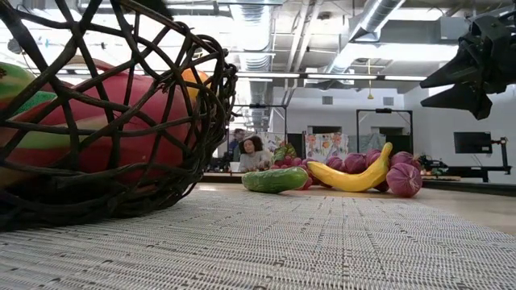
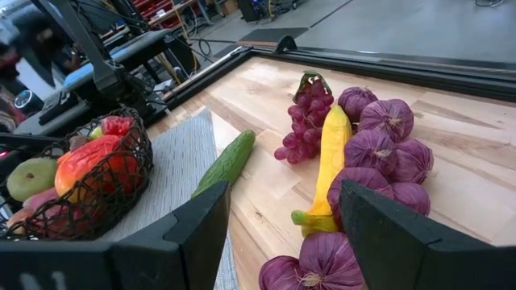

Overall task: Build produce basket
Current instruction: Put the green cucumber into the mesh basket

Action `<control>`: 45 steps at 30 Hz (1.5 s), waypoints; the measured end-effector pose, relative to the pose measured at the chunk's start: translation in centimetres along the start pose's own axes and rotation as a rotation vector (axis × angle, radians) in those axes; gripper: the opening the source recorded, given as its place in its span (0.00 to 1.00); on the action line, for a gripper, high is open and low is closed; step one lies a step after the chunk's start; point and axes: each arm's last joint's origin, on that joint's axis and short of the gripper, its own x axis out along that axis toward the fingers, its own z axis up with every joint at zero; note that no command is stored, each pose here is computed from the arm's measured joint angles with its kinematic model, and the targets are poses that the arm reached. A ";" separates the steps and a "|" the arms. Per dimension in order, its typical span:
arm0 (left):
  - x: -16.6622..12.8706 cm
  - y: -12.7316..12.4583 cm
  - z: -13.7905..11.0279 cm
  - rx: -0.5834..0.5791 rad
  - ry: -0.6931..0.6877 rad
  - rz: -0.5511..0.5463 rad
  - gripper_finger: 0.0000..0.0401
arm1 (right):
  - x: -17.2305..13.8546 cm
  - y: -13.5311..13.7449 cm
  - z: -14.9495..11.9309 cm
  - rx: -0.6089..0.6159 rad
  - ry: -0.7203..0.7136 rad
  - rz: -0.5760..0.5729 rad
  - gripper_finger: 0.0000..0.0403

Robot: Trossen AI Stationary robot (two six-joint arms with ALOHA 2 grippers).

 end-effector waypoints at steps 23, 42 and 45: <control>19.0 6.8 3.9 0.102 -0.067 -0.086 0.66 | 0.0 -0.2 -0.2 -0.018 0.019 -0.014 0.63; 25.2 8.5 6.9 0.329 0.283 -0.089 0.66 | 0.0 -0.2 -0.2 -0.016 0.018 -0.013 0.63; 25.2 8.4 7.0 0.368 0.309 -0.099 0.66 | 0.0 -0.2 -0.2 -0.016 0.018 -0.013 0.63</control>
